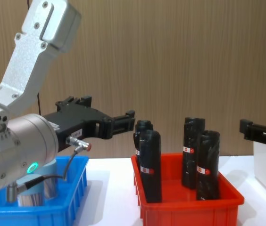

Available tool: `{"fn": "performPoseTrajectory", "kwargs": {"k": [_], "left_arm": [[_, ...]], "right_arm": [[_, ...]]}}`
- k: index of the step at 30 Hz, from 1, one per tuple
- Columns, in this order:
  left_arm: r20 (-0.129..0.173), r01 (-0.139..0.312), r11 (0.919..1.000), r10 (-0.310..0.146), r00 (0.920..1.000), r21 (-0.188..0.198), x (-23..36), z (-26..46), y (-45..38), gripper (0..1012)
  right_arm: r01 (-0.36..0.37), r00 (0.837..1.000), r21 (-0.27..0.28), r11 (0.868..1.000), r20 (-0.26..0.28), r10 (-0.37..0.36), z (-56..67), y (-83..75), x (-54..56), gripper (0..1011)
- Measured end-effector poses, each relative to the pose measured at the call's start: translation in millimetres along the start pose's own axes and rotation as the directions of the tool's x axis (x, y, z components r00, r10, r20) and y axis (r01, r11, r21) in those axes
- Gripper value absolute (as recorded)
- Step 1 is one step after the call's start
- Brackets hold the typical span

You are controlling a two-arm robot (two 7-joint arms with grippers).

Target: Pick the cotton swabs from the blue box and place them into the white box.

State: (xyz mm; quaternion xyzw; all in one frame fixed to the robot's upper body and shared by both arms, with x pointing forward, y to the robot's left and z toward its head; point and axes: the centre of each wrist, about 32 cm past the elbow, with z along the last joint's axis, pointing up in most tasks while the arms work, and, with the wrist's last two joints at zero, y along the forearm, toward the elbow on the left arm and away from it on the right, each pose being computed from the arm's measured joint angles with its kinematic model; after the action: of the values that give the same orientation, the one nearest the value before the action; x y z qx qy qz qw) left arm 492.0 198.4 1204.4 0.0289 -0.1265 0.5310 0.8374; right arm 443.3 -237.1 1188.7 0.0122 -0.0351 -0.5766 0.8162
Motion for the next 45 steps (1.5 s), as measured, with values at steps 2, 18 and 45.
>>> {"fn": "performPoseTrajectory", "kwargs": {"k": [2,18,45], "left_arm": [[0.000,0.000,1.0000,0.000,1.0000,0.000,0.0,0.0,0.0,1004],[0.000,0.000,1.0000,0.000,1.0000,-0.001,0.4,0.2,-0.4,1004],[-0.130,-0.130,0.9811,0.149,0.9803,0.143,34.7,-15.1,-9.7,1004]], "right_arm": [[0.000,1.000,0.000,1.000,0.000,0.000,0.0,0.0,0.0,1001],[0.000,1.000,0.000,1.000,0.000,0.000,0.0,0.0,0.0,1001],[0.000,1.000,0.000,1.000,0.000,0.000,0.0,0.0,0.0,1001]]}}
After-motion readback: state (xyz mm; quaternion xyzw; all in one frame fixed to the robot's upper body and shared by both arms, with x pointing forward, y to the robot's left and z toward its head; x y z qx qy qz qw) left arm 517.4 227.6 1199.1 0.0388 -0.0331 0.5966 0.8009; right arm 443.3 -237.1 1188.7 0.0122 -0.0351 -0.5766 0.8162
